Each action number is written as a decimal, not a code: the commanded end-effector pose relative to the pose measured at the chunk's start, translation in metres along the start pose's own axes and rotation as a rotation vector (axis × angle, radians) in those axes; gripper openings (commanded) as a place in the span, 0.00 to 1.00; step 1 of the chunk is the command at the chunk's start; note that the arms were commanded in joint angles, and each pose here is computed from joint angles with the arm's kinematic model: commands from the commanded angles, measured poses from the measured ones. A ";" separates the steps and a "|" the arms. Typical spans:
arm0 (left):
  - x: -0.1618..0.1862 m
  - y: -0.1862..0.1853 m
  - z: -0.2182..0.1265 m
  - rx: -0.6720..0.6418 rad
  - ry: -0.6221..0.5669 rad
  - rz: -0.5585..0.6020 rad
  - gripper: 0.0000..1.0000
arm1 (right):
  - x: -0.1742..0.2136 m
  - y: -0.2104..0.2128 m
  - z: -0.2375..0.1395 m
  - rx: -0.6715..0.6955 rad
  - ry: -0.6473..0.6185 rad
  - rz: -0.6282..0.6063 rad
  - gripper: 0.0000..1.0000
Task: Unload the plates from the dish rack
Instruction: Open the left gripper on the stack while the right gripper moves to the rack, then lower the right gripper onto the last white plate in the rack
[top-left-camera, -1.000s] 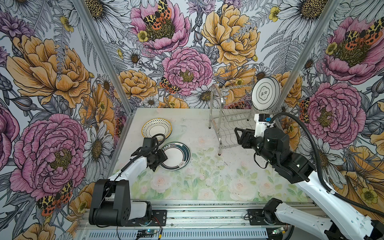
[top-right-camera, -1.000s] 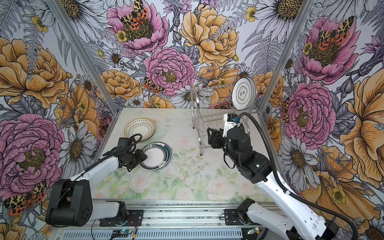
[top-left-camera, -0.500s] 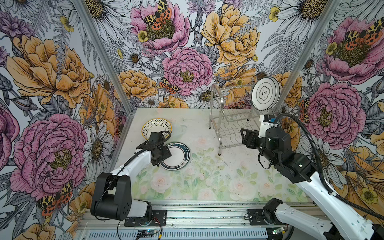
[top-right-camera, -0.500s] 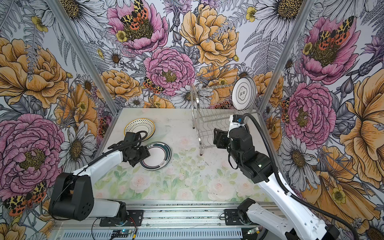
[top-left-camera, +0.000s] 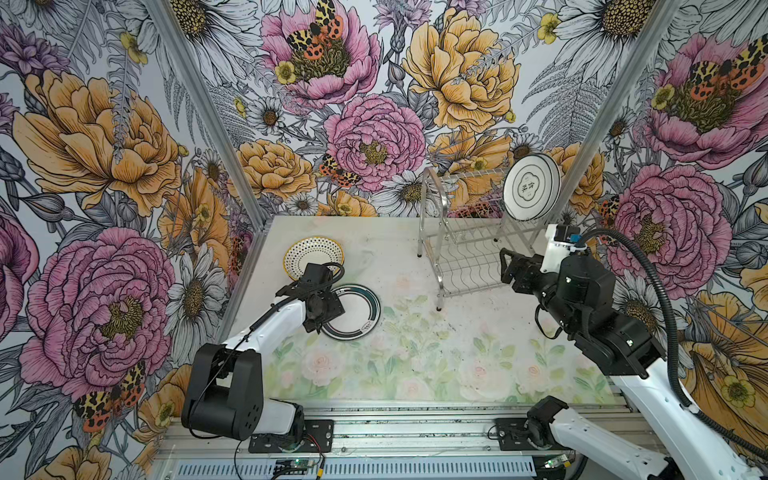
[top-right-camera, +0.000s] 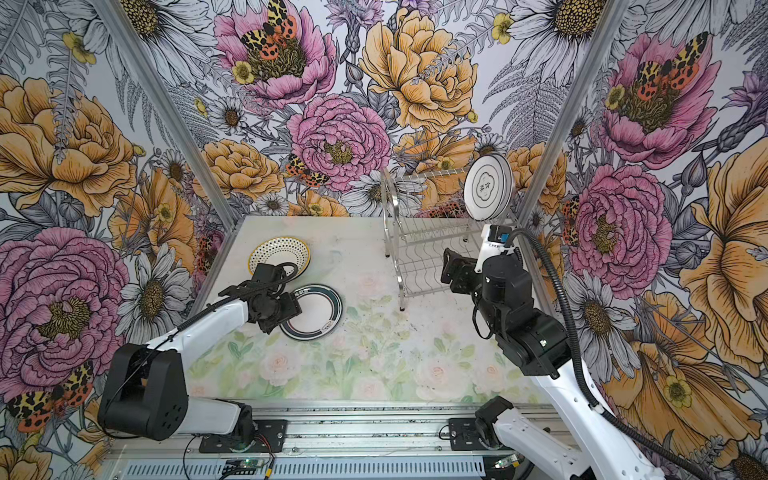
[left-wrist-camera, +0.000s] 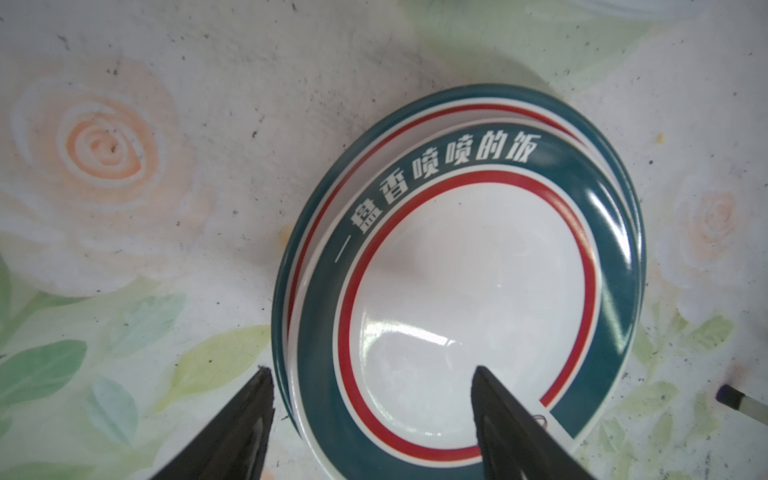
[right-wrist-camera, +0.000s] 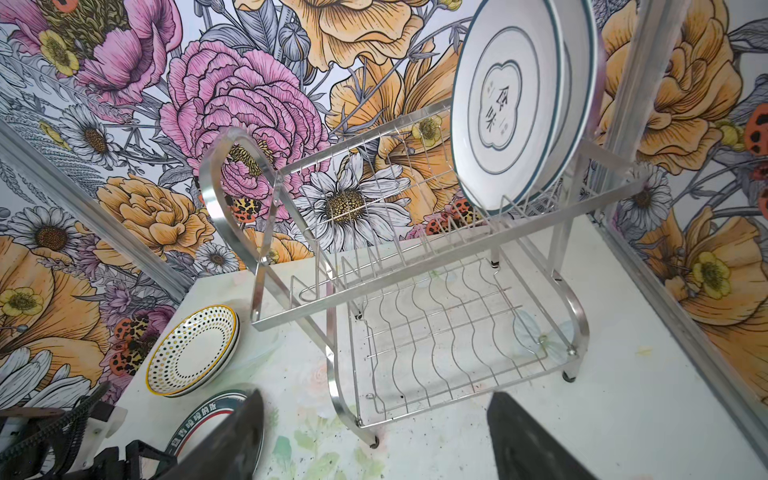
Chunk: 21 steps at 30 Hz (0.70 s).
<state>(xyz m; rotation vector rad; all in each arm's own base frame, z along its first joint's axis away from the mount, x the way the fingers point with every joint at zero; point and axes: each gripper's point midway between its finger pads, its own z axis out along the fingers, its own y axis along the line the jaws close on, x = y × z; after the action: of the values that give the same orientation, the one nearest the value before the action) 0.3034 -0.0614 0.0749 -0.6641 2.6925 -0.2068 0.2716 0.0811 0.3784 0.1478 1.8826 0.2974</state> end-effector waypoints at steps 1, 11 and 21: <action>-0.011 -0.013 -0.012 0.026 -0.045 0.010 0.76 | -0.020 -0.004 -0.007 0.013 -0.030 -0.019 0.91; -0.024 -0.056 -0.061 0.149 -0.120 0.069 0.98 | -0.082 -0.026 0.005 0.084 -0.072 0.025 0.99; -0.028 -0.062 -0.096 0.224 -0.171 0.084 0.99 | -0.122 -0.033 0.059 -0.006 -0.016 0.126 0.99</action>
<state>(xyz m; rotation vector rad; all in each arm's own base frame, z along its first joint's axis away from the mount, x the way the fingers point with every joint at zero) 0.3216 -0.0945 0.1732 -0.5126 2.4932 -0.3719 0.3639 0.0141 0.4557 0.3146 1.8472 0.2920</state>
